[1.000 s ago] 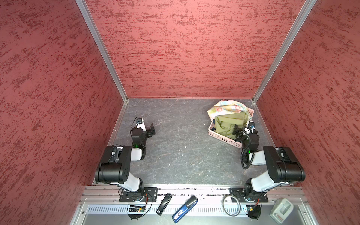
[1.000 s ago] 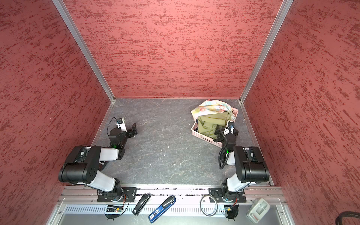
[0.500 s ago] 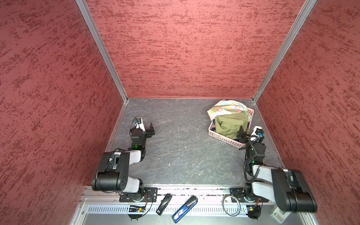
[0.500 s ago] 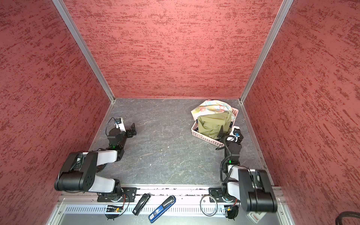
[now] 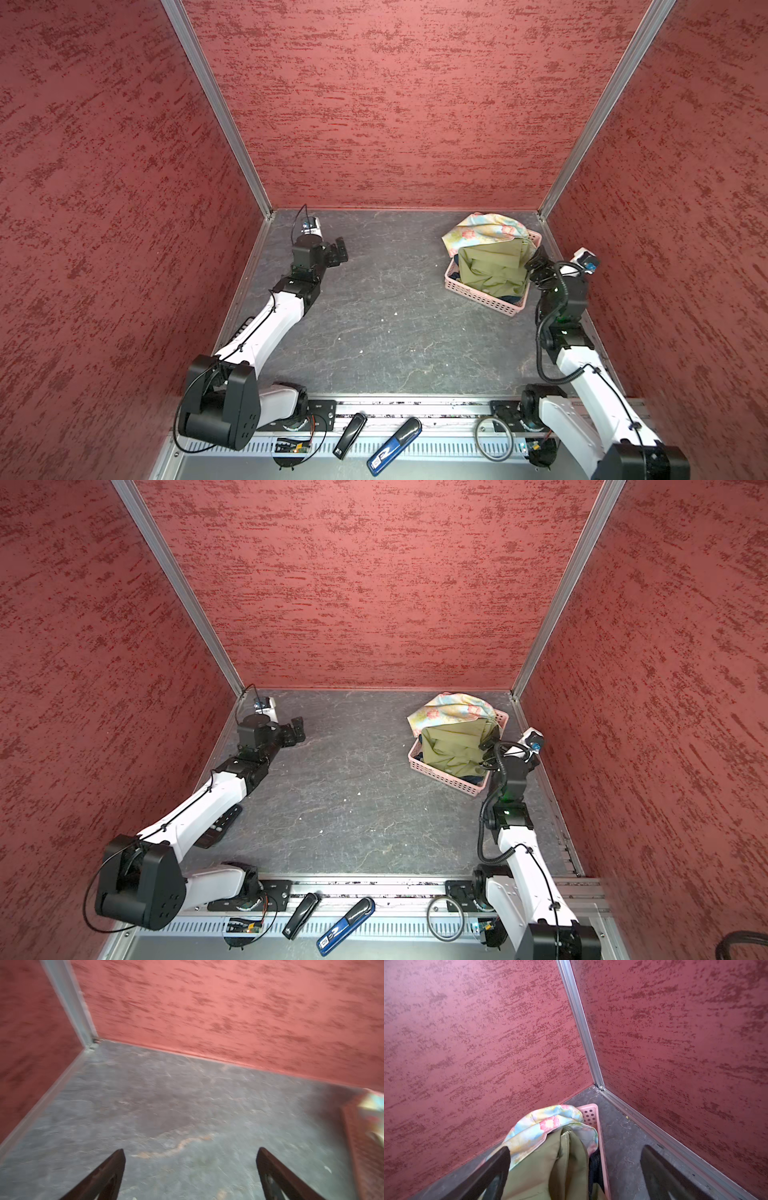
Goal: Fold and stack skirts
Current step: Move the basket to the top-right of the table.
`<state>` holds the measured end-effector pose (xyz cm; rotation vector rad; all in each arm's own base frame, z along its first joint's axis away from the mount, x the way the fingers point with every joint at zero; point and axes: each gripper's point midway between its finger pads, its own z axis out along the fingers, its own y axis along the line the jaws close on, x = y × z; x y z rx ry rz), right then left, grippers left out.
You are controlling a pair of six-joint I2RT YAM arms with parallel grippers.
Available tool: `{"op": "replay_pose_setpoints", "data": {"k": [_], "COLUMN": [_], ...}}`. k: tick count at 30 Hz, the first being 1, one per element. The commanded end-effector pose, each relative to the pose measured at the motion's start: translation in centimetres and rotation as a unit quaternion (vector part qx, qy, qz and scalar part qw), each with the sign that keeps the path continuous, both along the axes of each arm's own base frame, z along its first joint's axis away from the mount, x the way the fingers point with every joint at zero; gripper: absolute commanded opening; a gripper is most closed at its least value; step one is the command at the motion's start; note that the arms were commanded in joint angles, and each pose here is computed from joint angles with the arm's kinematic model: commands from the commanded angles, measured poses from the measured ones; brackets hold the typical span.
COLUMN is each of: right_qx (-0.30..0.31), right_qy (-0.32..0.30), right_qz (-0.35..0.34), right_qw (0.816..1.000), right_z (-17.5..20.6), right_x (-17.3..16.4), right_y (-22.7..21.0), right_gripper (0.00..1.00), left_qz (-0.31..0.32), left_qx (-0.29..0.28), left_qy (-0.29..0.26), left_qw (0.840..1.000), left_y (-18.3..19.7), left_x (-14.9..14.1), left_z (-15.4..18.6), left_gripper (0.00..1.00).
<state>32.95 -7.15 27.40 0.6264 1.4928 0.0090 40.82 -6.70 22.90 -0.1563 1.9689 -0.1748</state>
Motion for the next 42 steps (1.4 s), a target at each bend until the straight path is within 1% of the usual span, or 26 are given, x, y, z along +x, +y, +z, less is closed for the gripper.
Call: {"op": "replay_pose_setpoints", "data": {"k": [1,2,3,5,6,8,11,12,13,15,18,20,22,25,29,31,33,39,42], "right_qx": [0.038,0.034,0.028,0.014,0.004,-0.015,-0.015,-0.020,-0.023,-0.014,0.018,0.022,0.020,0.016,0.033,0.034,0.042,0.048,0.040], "right_qy": [0.043,0.044,0.050,0.069,0.078,0.104,0.164,0.194,0.213,0.246,0.284,0.309,0.336,0.368,0.396,0.399,0.409,0.413,0.410], "right_qz": [0.009,0.019,0.044,0.100,0.128,0.197,0.294,0.317,0.331,0.359,0.381,0.379,0.357,0.322,0.284,0.265,0.251,0.197,0.198], "right_qw": [0.998,0.998,0.997,0.993,0.989,0.975,0.941,0.928,0.919,0.900,0.880,0.872,0.871,0.872,0.873,0.877,0.876,0.888,0.889], "right_z": [-0.1,0.6,1.3,2.2,2.4,1.8,-2.0,-4.3,-5.8,-8.7,-12.3,-14.3,-16.4,-18.9,-21.4,-21.6,-22.0,-21.5,-21.4], "right_x": [0.4,0.9,1.8,4.0,4.9,6.9,9.6,10.3,10.6,11.2,11.6,12.0,12.4,13.0,13.0,12.7,12.1,9.7,9.1], "right_y": [1.5,2.4,3.9,7.9,10.3,16.1,24.7,27.4,29.5,33.0,35.9,36.6,36.3,35.0,31.8,30.0,27.9,20.8,19.1], "right_gripper": [0.98,0.98,0.98,0.98,0.98,0.98,0.98,0.98,0.98,0.98,0.98,0.98,0.99,0.99,0.99,0.99,0.99,0.99,0.99], "left_qz": [-0.071,-0.088,-0.104,-0.114,-0.119,-0.121,-0.117,-0.119,-0.119,-0.105,-0.082,-0.076,-0.072,-0.075,-0.082,-0.083,-0.083,-0.087,-0.091], "left_qx": [-0.026,-0.035,-0.047,-0.060,-0.066,-0.070,-0.102,-0.123,-0.139,-0.158,-0.169,-0.180,-0.188,-0.187,-0.197,-0.201,-0.203,-0.202,-0.200], "left_qy": [0.055,0.062,0.072,0.096,0.111,0.142,0.177,0.183,0.185,0.183,0.182,0.186,0.186,0.186,0.185,0.183,0.184,0.184,0.181], "left_qw": [0.996,0.994,0.991,0.987,0.985,0.980,0.972,0.968,0.966,0.965,0.965,0.963,0.962,0.962,0.959,0.959,0.958,0.958,0.959], "left_y": [-4.0,-4.7,-5.5,-6.1,-6.3,-6.5,-6.1,-5.9,-5.7,-4.7,-2.9,-2.1,-1.6,-1.6,-2.1,-2.3,-2.4,-3.0,-3.3], "left_x": [-1.6,-1.8,-2.0,-2.3,-2.4,-2.7,-3.0,-3.2,-3.3,-3.7,-4.2,-4.3,-4.5,-4.4,-4.2,-4.1,-4.1,-3.7,-3.4], "left_z": [-0.7,-0.7,-0.7,-1.0,-1.1,-1.5,-1.3,-1.0,-0.8,-0.4,0.2,0.4,0.4,0.2,-0.3,-0.5,-0.7,-1.2,-1.2], "left_gripper": [0.99,1.00,1.00,1.00,1.00,1.00,1.00,1.00,1.00,1.00,1.00,1.00,1.00,1.00,1.00,1.00,1.00,1.00,1.00]}}
